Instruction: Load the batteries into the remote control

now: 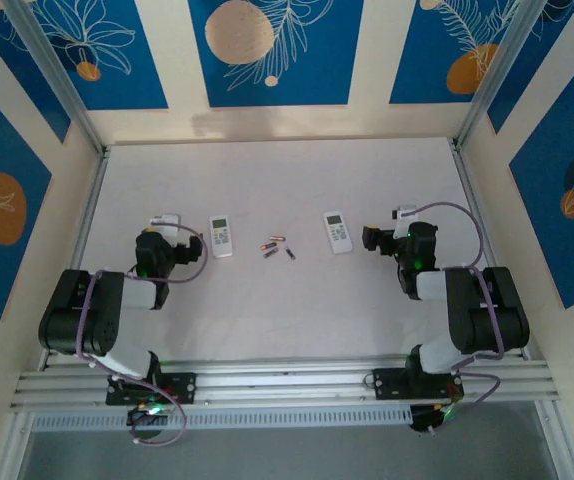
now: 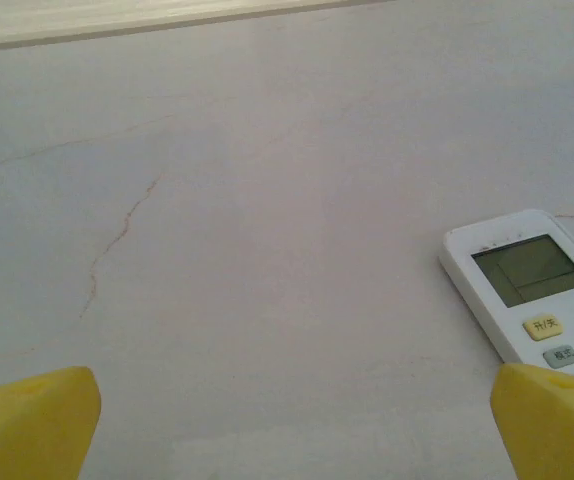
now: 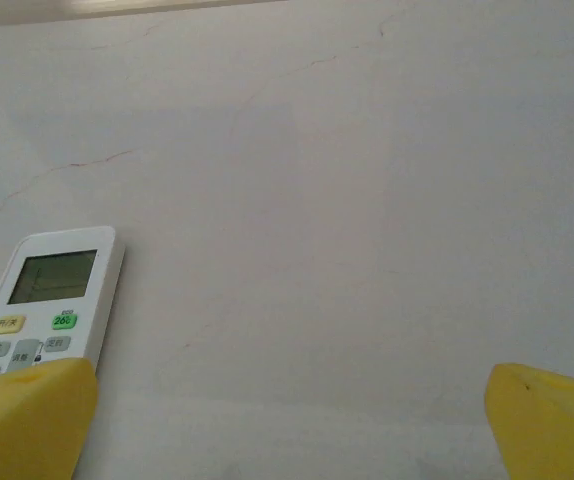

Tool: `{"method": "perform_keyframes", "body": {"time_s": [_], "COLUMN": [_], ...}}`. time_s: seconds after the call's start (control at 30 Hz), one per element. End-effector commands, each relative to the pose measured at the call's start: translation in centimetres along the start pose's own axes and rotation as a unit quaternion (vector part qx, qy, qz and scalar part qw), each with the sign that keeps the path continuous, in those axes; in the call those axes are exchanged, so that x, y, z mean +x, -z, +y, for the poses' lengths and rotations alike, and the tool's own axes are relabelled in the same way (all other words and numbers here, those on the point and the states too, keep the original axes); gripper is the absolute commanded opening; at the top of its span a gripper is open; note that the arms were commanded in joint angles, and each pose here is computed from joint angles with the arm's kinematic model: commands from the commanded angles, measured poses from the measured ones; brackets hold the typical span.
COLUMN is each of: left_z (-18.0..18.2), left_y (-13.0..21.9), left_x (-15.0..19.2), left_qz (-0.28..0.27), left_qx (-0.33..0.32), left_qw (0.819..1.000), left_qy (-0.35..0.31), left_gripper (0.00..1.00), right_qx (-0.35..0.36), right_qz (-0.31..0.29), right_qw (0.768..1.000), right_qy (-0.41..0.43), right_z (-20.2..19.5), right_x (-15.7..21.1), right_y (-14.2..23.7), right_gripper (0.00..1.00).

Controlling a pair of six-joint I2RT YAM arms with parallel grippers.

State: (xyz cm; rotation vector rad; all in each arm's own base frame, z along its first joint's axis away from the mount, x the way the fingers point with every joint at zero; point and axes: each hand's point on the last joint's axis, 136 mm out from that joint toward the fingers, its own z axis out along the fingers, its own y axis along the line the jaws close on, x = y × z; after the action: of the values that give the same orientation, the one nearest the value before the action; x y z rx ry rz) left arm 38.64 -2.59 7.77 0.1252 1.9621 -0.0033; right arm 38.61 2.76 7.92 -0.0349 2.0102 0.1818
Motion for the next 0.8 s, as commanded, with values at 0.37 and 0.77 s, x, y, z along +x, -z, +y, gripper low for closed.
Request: {"method": "perform_keyframes", "body": {"time_s": [0.37, 0.77], "left_z": [0.02, 0.89], "left_y": [-0.43, -0.23], "left_x": [-1.49, -1.56], "left_qz": [-0.024, -0.030], "left_qx": [0.006, -0.020], "left_qw": [1.000, 0.999], "left_qy": [-0.006, 0.003], "left_gripper": [1.00, 1.00], "right_qx": [-0.012, -0.014], "right_qz": [-0.025, -0.027], "right_qw": [1.000, 1.000], "right_qy": [-0.005, -0.005], "right_z": [0.15, 0.19], "right_x": [-1.71, -1.76], "right_y": [-0.37, -0.27], "right_gripper": [0.99, 0.99]}}
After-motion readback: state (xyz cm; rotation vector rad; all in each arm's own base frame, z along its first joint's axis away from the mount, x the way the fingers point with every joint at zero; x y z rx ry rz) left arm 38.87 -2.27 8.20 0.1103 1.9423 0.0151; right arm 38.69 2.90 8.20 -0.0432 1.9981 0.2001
